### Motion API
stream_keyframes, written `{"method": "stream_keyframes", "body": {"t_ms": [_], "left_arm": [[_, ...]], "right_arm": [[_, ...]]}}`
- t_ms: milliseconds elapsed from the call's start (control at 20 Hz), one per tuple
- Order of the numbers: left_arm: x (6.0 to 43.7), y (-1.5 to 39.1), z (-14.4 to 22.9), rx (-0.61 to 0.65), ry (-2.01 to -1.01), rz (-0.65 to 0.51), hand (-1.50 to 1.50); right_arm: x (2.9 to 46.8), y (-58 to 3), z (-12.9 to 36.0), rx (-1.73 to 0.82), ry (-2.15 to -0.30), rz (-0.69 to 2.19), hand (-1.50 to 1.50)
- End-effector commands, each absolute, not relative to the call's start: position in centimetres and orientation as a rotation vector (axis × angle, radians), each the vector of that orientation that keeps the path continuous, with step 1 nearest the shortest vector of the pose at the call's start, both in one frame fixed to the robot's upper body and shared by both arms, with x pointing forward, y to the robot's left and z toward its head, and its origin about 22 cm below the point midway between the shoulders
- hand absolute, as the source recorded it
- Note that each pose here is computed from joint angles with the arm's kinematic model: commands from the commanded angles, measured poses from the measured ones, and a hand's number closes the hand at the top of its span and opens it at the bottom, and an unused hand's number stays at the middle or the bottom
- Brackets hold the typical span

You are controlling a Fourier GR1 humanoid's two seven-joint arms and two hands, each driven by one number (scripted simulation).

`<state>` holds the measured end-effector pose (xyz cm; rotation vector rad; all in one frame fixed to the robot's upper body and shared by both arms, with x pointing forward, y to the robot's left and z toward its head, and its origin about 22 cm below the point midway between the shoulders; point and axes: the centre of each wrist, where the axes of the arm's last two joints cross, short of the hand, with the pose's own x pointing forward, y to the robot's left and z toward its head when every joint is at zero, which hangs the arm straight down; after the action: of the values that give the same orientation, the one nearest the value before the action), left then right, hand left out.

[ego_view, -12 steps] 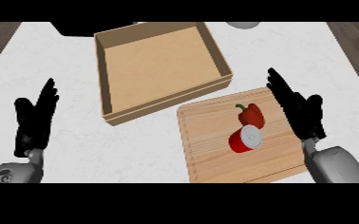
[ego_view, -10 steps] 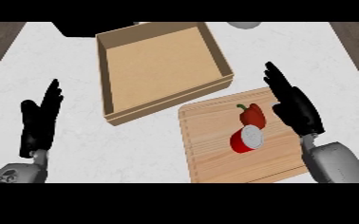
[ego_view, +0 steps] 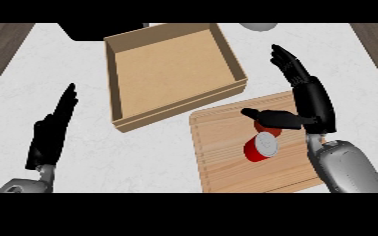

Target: Pick the can from the cutting board and place it in the cardboard box

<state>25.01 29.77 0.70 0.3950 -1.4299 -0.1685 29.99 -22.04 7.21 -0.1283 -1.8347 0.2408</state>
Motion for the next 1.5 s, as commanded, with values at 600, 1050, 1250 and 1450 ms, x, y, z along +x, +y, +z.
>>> {"method": "stream_keyframes", "body": {"t_ms": [600, 1050, 1250, 1450], "left_arm": [[23.8, 28.7, 0.7, 0.360, -1.442, -0.198, 0.00], [23.4, 30.0, 1.3, 0.376, -1.438, -0.195, 0.00], [22.7, 27.9, 0.0, 0.386, -1.443, -0.204, 0.00], [22.6, 28.3, 1.1, 0.358, -1.438, -0.192, 0.00]], "right_arm": [[29.2, -28.3, 14.8, -0.430, -1.592, 1.021, -1.50], [26.3, -24.2, 15.1, -0.352, -1.185, 1.372, -1.50], [24.8, -23.0, 15.0, -0.383, -1.130, 1.390, -1.50], [24.4, -20.6, 15.4, -0.434, -1.114, 1.348, -1.50]]}}
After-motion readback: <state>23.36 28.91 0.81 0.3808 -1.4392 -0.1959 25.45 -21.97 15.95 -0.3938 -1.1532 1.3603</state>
